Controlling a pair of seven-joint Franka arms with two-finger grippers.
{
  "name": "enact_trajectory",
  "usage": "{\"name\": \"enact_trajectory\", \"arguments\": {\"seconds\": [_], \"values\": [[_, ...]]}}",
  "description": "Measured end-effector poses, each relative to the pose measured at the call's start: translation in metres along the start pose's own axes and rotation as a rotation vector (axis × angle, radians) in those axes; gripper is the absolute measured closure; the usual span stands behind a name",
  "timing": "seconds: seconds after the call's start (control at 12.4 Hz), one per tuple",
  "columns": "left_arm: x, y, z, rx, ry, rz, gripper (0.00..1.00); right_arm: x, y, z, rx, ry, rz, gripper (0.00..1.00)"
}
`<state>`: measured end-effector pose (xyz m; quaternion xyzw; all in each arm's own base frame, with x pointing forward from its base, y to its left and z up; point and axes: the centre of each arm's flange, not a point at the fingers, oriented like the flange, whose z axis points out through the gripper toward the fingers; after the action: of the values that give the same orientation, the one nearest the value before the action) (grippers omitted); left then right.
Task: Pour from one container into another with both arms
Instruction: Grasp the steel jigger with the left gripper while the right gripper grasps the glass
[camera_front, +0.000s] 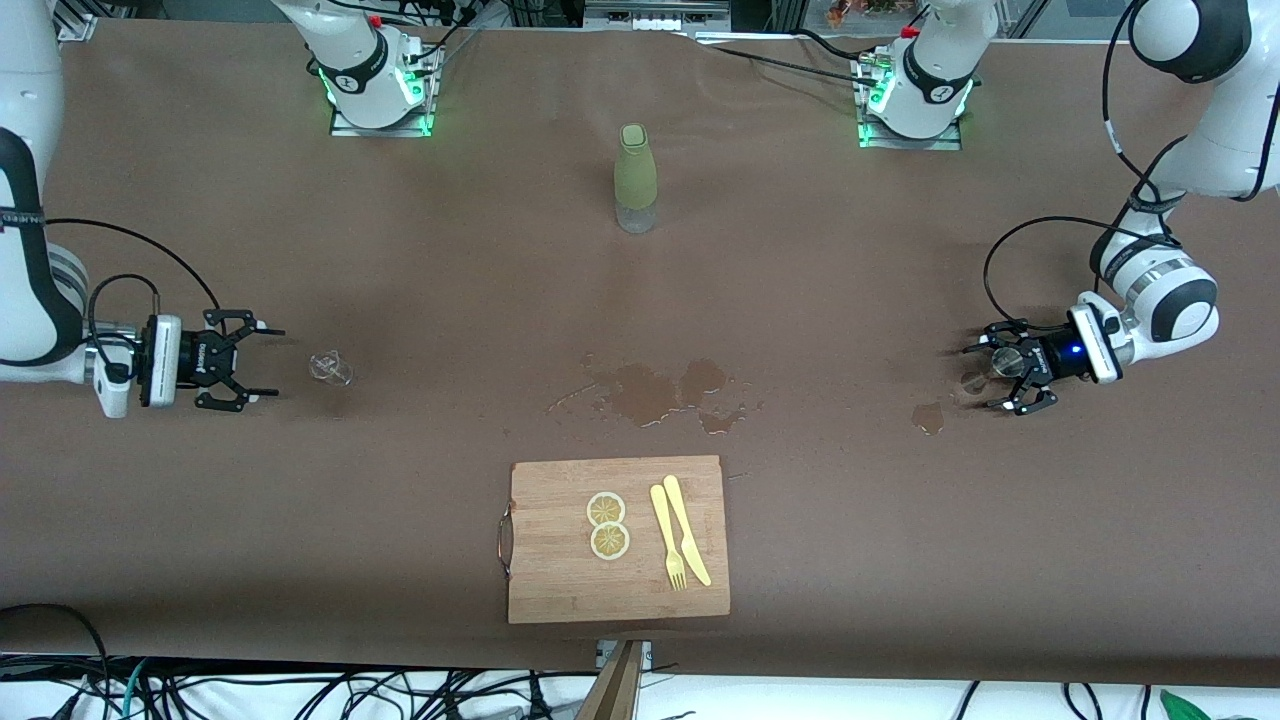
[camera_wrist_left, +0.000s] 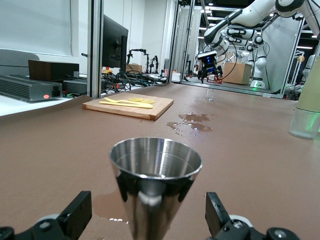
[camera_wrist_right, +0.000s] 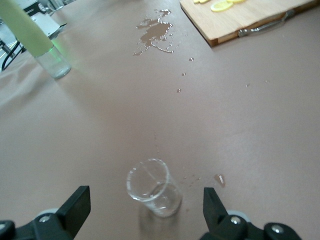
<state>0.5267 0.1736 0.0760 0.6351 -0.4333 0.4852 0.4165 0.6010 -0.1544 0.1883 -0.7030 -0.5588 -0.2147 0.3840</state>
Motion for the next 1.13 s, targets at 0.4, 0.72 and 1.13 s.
{"name": "enact_trajectory", "arguments": {"seconds": [0.4, 0.72, 1.13], "values": [[0.001, -0.002, 0.002, -0.003, -0.002, 0.013, 0.18, -0.045, 0.015, 0.04, 0.034, 0.045, -0.16, 0.0], [0.003, -0.005, 0.001, -0.001, -0.004, 0.024, 0.63, -0.058, 0.015, 0.059, 0.062, 0.064, -0.194, 0.0], [0.003, -0.008, 0.0, 0.001, -0.005, 0.032, 0.91, -0.051, 0.017, 0.074, 0.084, 0.078, -0.212, 0.0]]}}
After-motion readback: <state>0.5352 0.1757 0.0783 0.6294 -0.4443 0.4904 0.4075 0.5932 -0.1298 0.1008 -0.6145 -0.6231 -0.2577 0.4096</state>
